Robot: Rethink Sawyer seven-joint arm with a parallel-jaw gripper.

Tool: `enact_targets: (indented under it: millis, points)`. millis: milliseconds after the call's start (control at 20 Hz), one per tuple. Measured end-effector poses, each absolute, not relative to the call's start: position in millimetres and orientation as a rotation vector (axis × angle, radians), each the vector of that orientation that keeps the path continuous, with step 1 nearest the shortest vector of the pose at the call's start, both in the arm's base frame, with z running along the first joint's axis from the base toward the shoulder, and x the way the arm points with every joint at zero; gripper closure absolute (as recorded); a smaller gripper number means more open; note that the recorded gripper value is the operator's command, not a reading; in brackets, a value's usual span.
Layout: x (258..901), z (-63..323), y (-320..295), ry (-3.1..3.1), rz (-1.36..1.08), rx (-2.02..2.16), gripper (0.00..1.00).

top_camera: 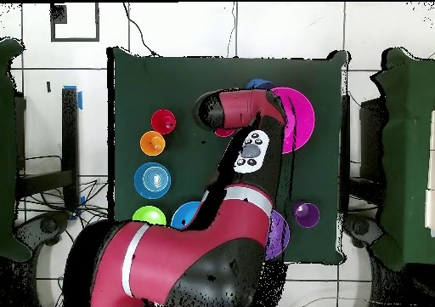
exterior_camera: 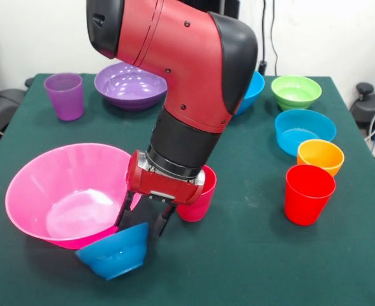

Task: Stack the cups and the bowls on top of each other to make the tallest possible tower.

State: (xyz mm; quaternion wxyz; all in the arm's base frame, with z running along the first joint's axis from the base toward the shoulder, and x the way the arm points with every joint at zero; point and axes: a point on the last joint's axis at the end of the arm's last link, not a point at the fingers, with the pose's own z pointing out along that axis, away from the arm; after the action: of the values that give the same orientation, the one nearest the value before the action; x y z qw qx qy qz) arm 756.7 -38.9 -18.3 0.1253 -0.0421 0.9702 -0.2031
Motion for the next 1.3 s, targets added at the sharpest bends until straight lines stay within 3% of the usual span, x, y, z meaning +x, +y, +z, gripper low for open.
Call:
enact_targets:
  millis: [750,1300]
  points:
    - [753.3,-24.8,-40.4,2.832,-0.598,-0.128,0.00]
    - [744.8,-50.5,-41.5,2.821,-0.596,-0.155,0.00]
